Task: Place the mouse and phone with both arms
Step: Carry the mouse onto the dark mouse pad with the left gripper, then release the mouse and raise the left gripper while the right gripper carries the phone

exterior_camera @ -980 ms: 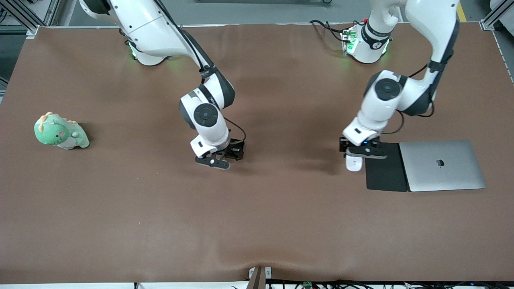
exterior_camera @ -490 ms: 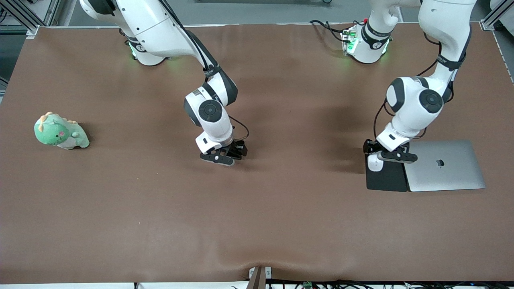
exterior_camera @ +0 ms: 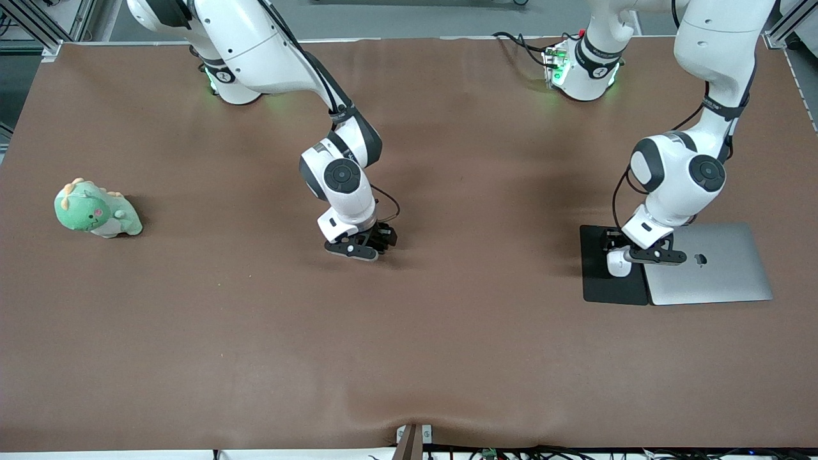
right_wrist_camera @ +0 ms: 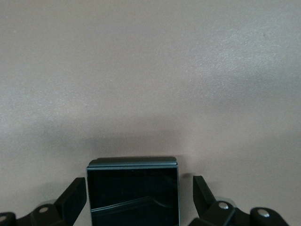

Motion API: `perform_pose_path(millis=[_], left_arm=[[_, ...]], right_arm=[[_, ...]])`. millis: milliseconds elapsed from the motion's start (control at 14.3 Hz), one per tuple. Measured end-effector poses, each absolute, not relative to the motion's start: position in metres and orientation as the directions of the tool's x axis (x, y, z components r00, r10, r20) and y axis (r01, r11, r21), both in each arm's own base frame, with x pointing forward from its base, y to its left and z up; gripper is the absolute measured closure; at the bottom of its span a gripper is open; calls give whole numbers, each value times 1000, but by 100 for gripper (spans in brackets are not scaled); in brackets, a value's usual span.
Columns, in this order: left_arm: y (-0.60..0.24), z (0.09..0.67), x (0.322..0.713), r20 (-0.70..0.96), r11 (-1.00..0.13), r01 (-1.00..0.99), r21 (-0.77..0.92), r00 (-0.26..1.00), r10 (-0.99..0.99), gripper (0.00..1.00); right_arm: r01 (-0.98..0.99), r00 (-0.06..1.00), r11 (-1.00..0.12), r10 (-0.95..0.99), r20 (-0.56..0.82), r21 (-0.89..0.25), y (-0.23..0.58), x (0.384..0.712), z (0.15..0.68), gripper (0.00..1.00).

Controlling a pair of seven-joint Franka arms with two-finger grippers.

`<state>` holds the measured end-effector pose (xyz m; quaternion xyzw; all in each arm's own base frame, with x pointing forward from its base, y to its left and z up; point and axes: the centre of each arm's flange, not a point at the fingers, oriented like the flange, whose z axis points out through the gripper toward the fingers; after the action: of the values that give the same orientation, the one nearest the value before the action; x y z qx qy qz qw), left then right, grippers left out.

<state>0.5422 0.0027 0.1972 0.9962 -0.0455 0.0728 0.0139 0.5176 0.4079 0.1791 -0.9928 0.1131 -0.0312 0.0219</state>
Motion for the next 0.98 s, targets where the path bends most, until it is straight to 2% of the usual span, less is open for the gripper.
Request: perform_pose_path(millis=[490,560,700,840,910,980], left_arm=[[5,178,559,142,-998,-57,31,989,-52,38],[5,177,559,141,-998,-55,32,989,-50,38],[4,176,560,142,-998,-42,39,989,-36,26],[0,181,564,153,-998,-32,45,988,-24,5],[-4,186,567,160,-998,-31,50,987,-22,0],[-8,193,571,159,-998,-36,59,987,-26,0]], right_arm=[[-195,979,-980,-197,51,-44,420,502,173,0],[-195,979,-980,-197,52,-44,420,502,173,4],[-202,977,-978,-204,56,-43,417,505,174,20],[-217,974,-976,-218,56,-37,409,512,174,20],[-233,971,-972,-234,51,-27,401,518,177,20],[-256,966,-967,-256,42,-15,391,529,186,20]])
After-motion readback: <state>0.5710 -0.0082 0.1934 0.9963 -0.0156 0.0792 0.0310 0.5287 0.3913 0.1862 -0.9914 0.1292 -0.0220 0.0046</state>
